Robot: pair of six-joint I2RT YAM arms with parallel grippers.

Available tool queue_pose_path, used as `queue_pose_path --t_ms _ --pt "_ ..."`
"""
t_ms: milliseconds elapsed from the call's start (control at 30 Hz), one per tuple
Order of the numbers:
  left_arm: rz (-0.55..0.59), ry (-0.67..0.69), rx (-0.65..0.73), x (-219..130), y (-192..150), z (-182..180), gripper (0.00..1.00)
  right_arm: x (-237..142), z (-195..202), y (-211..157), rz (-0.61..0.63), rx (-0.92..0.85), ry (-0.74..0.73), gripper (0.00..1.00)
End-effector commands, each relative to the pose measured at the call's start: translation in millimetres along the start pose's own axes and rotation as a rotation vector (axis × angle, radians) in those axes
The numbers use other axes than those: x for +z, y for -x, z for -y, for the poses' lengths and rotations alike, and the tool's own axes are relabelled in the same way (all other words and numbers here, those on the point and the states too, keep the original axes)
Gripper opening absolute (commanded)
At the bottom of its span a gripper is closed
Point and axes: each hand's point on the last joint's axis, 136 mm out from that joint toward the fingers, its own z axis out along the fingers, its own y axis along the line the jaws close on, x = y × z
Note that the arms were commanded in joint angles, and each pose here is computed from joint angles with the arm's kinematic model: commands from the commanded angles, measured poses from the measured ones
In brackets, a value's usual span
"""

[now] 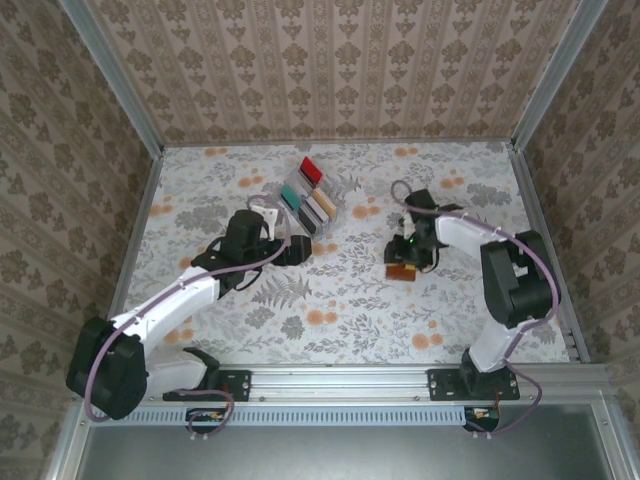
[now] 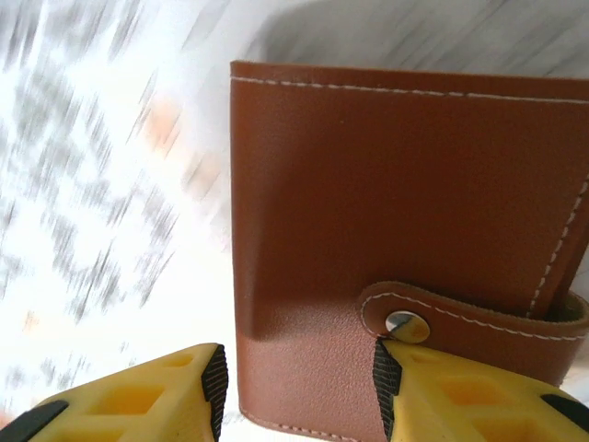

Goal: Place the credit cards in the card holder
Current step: Move the card holder to the center of the table, then pick up the card holder from the center of the table.

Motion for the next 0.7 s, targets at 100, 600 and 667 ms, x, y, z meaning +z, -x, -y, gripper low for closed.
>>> queue_pose_path --t_ms 100,600,667 --pt "-0.052 -0.09 -0.073 7 -13 23 0.88 -28 -48 -35 0.05 -0.017 0.155 0.5" --pt "-0.238 -0.284 -0.169 75 -62 110 0.7 -17 16 -49 0.07 0.086 0.003 0.39" --pt "-0.25 -0.308 -0.192 83 -66 115 0.7 -13 16 -54 0.052 0.084 0.015 0.38"
